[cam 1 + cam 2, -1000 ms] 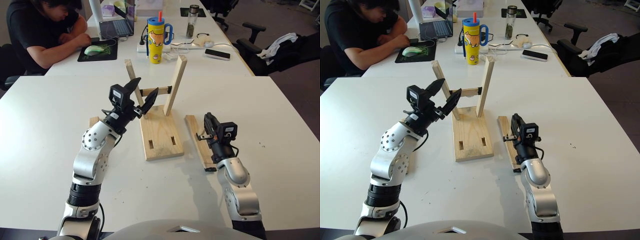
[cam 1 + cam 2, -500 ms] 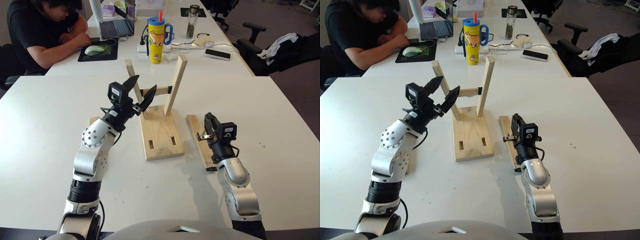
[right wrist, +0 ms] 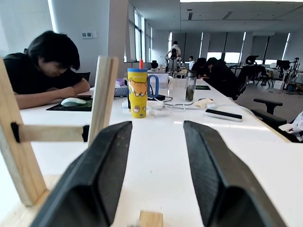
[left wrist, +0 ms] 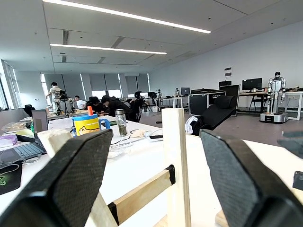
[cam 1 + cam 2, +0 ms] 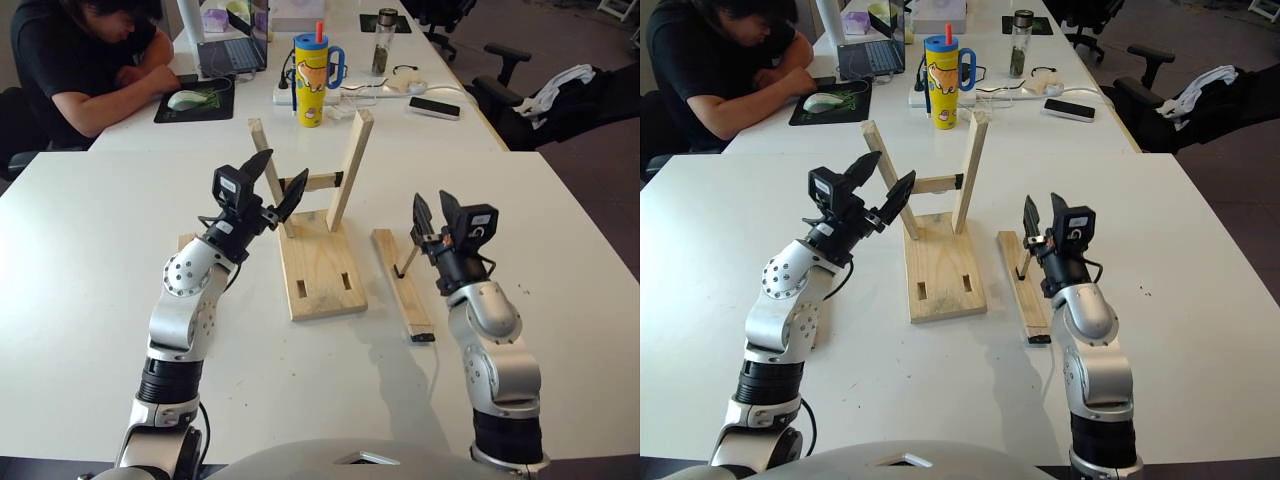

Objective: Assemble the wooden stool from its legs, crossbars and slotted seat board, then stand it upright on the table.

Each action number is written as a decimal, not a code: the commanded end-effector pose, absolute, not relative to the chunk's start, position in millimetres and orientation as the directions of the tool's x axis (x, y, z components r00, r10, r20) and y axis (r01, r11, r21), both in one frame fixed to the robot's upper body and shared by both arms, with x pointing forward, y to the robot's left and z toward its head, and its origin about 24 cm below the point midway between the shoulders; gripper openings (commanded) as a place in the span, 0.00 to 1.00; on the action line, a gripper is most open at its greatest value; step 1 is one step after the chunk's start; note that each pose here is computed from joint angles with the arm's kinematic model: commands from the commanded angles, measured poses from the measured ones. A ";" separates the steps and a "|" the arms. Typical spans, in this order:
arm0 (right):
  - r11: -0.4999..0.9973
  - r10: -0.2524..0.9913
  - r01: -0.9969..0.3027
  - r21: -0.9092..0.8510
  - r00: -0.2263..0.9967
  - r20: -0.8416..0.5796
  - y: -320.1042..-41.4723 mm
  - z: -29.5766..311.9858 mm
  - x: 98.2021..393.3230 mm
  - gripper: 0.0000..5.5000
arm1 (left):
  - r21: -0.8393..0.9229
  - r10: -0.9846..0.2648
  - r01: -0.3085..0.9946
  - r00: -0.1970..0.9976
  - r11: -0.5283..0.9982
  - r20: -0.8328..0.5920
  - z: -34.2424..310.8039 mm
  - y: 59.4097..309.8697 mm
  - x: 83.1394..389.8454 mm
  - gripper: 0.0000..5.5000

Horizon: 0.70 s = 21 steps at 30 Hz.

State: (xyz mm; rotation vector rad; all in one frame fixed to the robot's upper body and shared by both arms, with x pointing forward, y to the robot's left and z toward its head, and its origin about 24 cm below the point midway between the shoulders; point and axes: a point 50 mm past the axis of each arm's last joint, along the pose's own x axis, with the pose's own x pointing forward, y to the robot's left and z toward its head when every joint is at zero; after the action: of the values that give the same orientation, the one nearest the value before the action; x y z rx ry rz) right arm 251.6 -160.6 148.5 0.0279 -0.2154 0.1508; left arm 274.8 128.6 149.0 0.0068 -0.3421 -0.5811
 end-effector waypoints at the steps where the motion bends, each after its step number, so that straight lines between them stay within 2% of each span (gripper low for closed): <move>1: 0.981 0.178 -0.192 0.019 0.936 0.303 -158.3 184.8 265.8 0.29 | 0.100 -0.531 0.529 0.785 0.843 0.318 147.2 125.1 271.4 0.62; 10: 0.972 0.220 -0.235 0.018 0.931 0.291 -151.8 193.8 275.3 0.01 | 0.084 -0.491 0.494 0.805 0.866 0.331 146.1 123.5 271.7 0.62; 13: 0.971 0.226 -0.239 -0.005 0.911 0.344 -149.0 206.4 274.1 0.00 | 0.077 -0.489 0.493 0.808 0.867 0.330 144.7 122.8 270.3 0.62; 21: 0.964 0.263 -0.258 -0.067 0.878 0.399 -139.2 214.7 273.2 0.00 | 0.072 -0.492 0.499 0.804 0.864 0.335 144.9 120.0 269.7 0.62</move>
State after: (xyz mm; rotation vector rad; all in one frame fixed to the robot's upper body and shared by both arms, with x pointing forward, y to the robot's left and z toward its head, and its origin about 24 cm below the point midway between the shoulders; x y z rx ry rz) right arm 272.9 -142.7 203.4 0.0161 -0.3586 0.2560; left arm 271.0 120.4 142.9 -0.0265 -0.3408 -0.5359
